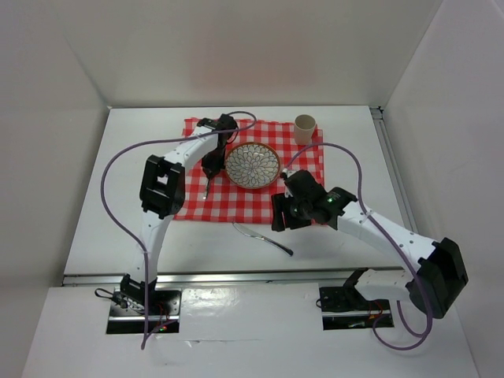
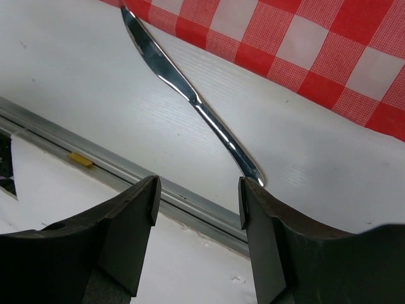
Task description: Set the dinner table for one person
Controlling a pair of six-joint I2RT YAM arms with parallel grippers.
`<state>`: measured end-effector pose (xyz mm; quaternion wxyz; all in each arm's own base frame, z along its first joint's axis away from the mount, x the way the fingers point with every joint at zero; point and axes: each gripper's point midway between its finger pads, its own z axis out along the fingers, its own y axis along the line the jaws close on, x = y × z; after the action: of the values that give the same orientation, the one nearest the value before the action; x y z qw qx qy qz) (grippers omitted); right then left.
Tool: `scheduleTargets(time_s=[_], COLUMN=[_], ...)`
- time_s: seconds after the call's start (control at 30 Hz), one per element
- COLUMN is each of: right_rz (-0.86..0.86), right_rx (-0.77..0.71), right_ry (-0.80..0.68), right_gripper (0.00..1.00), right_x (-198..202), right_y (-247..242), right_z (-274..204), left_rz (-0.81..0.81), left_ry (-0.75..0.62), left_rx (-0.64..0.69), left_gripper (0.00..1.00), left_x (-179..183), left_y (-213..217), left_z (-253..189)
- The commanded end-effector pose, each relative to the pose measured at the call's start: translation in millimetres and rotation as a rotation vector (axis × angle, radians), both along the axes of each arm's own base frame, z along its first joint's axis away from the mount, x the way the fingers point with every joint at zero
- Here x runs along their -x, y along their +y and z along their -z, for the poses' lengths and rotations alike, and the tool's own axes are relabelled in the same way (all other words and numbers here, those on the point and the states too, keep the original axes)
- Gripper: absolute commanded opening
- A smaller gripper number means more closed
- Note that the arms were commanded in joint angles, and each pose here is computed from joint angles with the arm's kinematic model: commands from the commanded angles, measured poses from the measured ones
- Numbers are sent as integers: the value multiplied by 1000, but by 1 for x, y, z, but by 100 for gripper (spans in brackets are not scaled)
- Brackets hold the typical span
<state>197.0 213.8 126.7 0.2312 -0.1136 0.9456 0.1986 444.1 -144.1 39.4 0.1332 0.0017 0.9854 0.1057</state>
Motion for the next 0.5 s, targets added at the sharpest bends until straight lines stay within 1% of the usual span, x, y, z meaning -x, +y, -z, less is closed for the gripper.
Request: scheduleTargets(time_s=[0.0, 0.03, 0.07, 0.1, 0.13, 0.2, 0.23, 0.27, 0.33, 0.37, 0.4, 0.47], right_rz=[-8, -16, -25, -24, -47, -58, -77, -94, -134, -158, -168, -184], right_rx=[-5, -10, -20, -8, -5, -9, 6, 10, 35, 41, 66, 87], right_ry=[39, 50, 58, 72, 78, 73, 72, 68, 60, 56, 61, 60], right_gripper=[64, 65, 67, 67, 69, 71, 72, 73, 75, 75, 75, 74], right_x=[2, 2, 3, 3, 7, 5, 5, 6, 7, 9, 10, 10], right_y=[3, 7, 9, 9, 11, 17, 16, 18, 22, 25, 24, 25], right_z=[16, 19, 23, 31, 35, 38, 45, 46, 54, 56, 62, 69], left_rz=[-7, -34, -48, -73, -69, -87, -85, -92, -98, -97, -96, -62], left_ry=[11, 10, 23, 12, 30, 7, -1, -30, -70, -85, -101, -154], left_rx=[24, 29, 39, 46, 64, 102, 116, 129, 153, 159, 164, 197], left_gripper=[0, 6, 8, 13, 21, 22, 24, 31, 34, 38, 46, 56], left_x=[-9, -10, -9, -12, -6, -12, -9, -12, -15, -16, -16, -20], left_y=[6, 4, 10, 15, 12, 17, 16, 15, 17, 17, 17, 13], left_z=[1, 2, 3, -1, 0, -6, -14, -22, -43, -50, -58, -84])
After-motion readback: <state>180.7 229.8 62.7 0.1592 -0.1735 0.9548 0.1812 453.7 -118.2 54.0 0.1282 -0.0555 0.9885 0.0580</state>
